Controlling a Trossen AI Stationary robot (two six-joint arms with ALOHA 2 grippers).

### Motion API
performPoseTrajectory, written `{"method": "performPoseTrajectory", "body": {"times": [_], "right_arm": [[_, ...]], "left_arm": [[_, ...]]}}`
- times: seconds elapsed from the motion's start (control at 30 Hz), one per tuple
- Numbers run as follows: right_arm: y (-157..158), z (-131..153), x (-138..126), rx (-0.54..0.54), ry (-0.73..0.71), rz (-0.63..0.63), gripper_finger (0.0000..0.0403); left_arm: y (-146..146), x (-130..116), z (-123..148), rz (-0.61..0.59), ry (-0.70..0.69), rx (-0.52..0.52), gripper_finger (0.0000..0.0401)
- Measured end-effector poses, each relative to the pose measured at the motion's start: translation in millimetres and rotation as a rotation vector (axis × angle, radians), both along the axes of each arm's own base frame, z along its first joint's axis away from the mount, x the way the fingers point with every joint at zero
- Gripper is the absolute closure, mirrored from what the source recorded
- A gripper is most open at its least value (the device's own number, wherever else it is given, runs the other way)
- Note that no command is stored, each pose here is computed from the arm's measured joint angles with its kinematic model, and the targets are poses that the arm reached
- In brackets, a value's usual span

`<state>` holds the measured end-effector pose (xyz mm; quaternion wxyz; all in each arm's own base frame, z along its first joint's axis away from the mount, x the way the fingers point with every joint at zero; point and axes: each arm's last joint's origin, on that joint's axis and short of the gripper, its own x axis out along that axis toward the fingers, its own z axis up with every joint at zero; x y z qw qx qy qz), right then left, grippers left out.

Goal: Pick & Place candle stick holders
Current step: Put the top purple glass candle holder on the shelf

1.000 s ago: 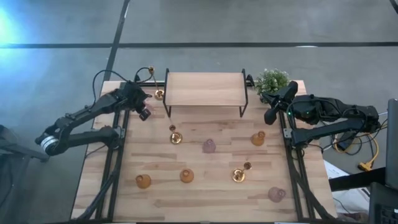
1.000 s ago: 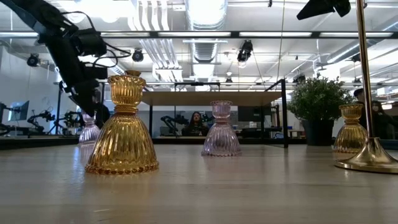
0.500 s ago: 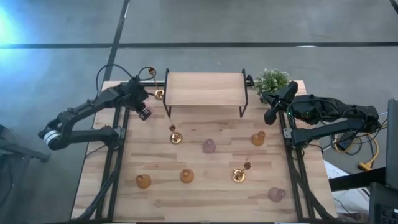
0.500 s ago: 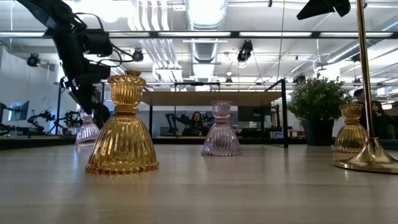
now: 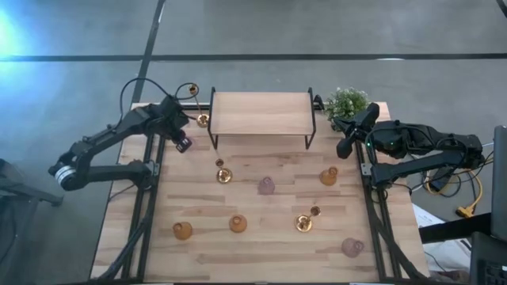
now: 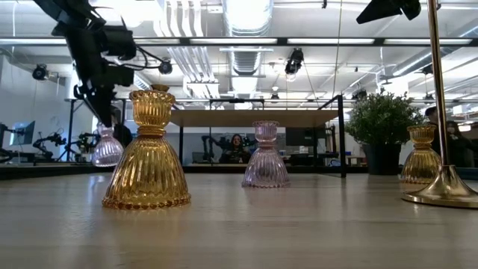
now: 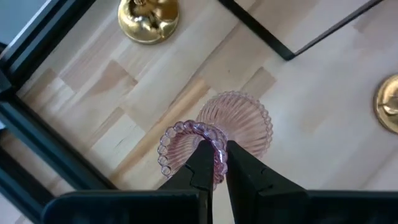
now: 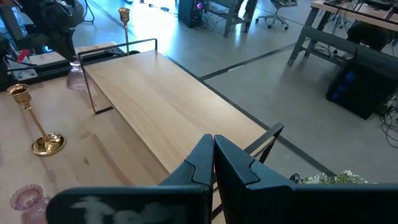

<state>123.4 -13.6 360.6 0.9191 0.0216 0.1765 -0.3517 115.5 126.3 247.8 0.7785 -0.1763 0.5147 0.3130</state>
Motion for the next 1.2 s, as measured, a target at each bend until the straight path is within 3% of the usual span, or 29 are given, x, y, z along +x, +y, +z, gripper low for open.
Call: {"method": "performPoseTrajectory", "body": {"times": [0.37,0.67,0.93,1.2], "right_arm": [[0,0,0,-0.013,0.011,0.007,0.0394],[0,0,0,-0.012,0.005,0.007,0.0394],[0,2,1,-0.023,-0.004,0.012,0.0394],[0,2,1,-0.023,-0.008,0.012,0.0394]], "left_arm": [[-6,1,20,-0.062,-0.1,-0.123,0.0376],[-17,-6,52,-0.118,-0.063,-0.17,0.0376],[-27,-8,120,-0.147,-0.146,-0.097,0.0376],[-23,14,202,-0.215,-0.234,0.108,0.0376]]}}
